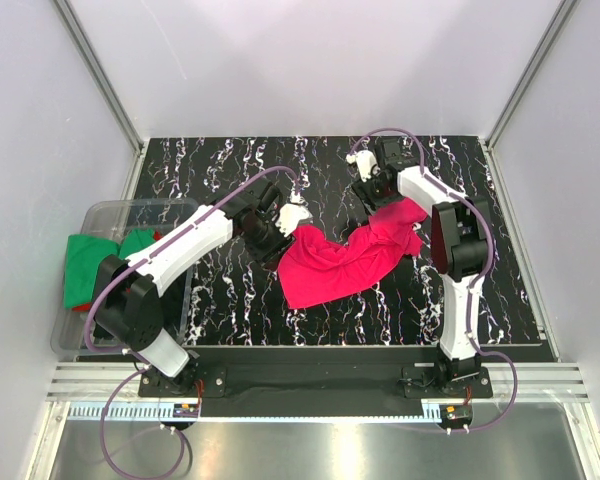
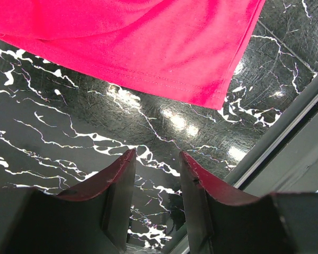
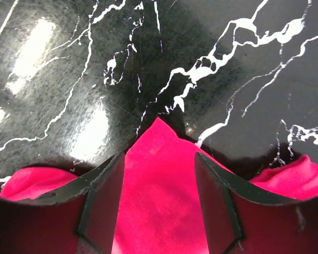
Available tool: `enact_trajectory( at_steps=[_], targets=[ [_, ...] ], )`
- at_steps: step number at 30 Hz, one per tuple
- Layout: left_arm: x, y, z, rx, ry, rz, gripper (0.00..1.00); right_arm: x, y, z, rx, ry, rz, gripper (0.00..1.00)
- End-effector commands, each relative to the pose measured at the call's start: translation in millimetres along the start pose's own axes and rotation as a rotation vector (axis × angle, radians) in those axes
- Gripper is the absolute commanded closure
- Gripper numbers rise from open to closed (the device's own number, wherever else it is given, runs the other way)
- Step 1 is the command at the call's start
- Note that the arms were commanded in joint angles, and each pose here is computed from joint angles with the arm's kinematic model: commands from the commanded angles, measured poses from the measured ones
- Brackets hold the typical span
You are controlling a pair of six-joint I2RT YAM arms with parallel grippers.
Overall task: Fold and stack the t-shirts
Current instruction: Flatten the tshirt out
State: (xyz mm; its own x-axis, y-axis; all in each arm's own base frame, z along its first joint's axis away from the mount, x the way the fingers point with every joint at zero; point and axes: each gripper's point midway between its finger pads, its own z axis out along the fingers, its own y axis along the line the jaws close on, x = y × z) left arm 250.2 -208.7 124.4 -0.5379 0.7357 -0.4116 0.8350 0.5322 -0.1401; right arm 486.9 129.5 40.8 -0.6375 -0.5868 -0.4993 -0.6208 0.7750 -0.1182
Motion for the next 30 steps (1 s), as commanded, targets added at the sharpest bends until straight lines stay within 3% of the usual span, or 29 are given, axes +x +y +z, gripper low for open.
enact_trajectory(
  at_steps=[1, 5, 7, 10, 12, 13, 19, 24, 30],
  targets=[
    [-15.6, 4.5, -14.5, -0.037, -0.063, 0.017, 0.57, -7.6, -9.3, 5.3, 0.031, -0.009, 0.003, 0.39],
    [-16.7, 6.4, -14.6, -0.045, -0.062, 0.019, 0.57, -1.3, -7.1, 13.7, 0.017, 0.018, 0.009, 0.39],
    [-16.4, 7.1, -14.2, -0.047, -0.059, 0.02, 0.57, -1.3, -5.6, 15.6, 0.008, 0.025, 0.009, 0.46],
    [-16.9, 8.4, -14.4, -0.053, -0.057, 0.019, 0.57, -0.8, -5.5, 18.1, 0.0, 0.032, 0.016, 0.69],
    [-18.1, 9.5, -15.3, -0.058, -0.058, 0.023, 0.57, -11.8, -9.2, 9.0, 0.013, 0.003, 0.016, 0.96],
    [-18.8, 9.6, -16.1, -0.06, -0.061, 0.026, 0.57, -18.5, -11.9, 2.6, 0.028, -0.012, 0.015, 1.0],
    [-28.7, 20.3, -25.6, -0.104, -0.084, 0.05, 0.58, -115.5, -45.6, -115.2, 0.184, -0.303, -0.045, 1.0],
    [-50.9, 37.9, -44.9, -0.175, -0.146, 0.073, 0.58, -191.0, -64.3, -271.2, 0.356, -0.622, -0.104, 1.0],
    [-64.2, 44.1, -59.5, -0.211, -0.188, 0.099, 0.58, -197.3, -60.9, -409.4, 0.509, -0.833, -0.101, 1.0]
  ],
)
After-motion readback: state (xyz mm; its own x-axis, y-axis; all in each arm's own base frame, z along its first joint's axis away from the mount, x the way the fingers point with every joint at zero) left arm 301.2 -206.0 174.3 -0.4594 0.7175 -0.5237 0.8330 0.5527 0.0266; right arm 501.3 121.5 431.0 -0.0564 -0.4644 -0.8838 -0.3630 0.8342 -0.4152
